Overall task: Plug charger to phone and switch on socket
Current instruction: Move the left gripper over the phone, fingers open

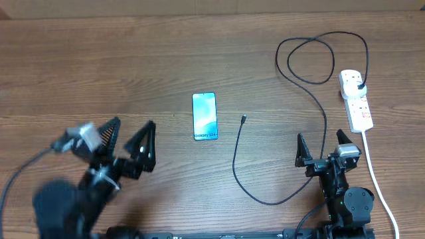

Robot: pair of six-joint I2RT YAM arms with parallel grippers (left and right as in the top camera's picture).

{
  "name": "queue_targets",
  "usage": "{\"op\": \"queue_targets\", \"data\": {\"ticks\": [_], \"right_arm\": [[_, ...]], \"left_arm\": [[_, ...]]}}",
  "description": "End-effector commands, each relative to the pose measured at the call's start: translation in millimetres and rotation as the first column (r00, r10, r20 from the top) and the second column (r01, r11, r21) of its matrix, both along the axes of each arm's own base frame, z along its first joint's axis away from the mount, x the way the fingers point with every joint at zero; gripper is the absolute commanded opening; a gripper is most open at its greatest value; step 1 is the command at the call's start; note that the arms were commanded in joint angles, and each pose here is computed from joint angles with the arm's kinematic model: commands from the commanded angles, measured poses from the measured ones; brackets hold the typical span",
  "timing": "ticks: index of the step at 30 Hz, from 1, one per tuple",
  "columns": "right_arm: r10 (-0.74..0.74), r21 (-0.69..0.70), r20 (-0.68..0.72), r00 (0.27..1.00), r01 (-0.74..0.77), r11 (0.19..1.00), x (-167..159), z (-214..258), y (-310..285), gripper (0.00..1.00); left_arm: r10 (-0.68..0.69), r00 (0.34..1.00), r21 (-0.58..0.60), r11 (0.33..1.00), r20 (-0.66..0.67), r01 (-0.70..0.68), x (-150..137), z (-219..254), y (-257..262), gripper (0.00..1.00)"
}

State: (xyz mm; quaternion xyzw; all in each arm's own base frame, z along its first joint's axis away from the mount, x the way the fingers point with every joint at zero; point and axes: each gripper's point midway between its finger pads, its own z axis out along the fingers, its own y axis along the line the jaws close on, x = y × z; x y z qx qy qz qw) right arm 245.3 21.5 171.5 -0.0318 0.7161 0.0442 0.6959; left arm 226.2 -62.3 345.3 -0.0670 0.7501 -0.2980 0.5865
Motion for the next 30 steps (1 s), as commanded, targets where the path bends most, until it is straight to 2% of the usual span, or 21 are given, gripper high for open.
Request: {"op": "queue_targets", "data": {"ticks": [1,3,5,7,11,14,16,20,26,28,30], "right_arm": [[0.003,-0.004,0.007,1.000,-0.003,1.000,0,-1,1,1.00],[0.003,-0.004,0.007,1.000,-0.003,1.000,0,-1,1,1.00],[0.003,-0.004,0.007,1.000,-0.003,1.000,0,-1,1,1.00],[0.003,-0.004,0.007,1.000,-0.003,1.000,0,-1,1,1.00],[0.003,-0.004,0.007,1.000,-0.003,1.000,0,-1,1,1.00],[0.003,-0.004,0.007,1.000,-0.003,1.000,0,-1,1,1.00],[0.003,-0.004,0.007,1.000,-0.003,1.000,0,-1,1,1.00],[0.003,-0.004,0.007,1.000,-0.003,1.000,0,-1,1,1.00],[0.003,-0.004,0.007,1.000,-0.003,1.000,0,-1,1,1.00],[0.003,-0.004,0.007,1.000,-0.003,1.000,0,-1,1,1.00],[0.003,-0.004,0.007,1.000,-0.003,1.000,0,-1,1,1.00]], "left_arm": [[-0.028,0.974,0.179,0.981,-0.225,0.069,20,8,2,1.00],[-0.063,0.928,0.157,0.979,-0.368,0.129,28,10,-3,1.00],[-0.136,0.890,0.099,0.976,-0.435,0.197,32,13,-14,1.00],[-0.217,0.868,0.082,0.956,-0.446,0.281,39,15,-25,1.00],[-0.238,0.787,0.037,0.949,-0.569,0.314,51,-5,-38,1.00],[-0.180,0.715,0.065,0.951,-0.676,0.301,53,-29,-45,1.00],[-0.060,0.652,0.154,0.951,-0.756,0.267,57,-53,-49,1.00],[0.083,0.597,0.273,0.933,-0.798,0.235,69,-67,-56,1.00],[0.249,0.451,0.393,0.882,-0.857,0.260,95,-92,-49,1.00],[0.260,0.418,0.394,0.877,-0.870,0.274,104,-107,-53,1.00],[0.217,0.399,0.347,0.892,-0.891,0.291,113,-119,-65,1.00]]}}
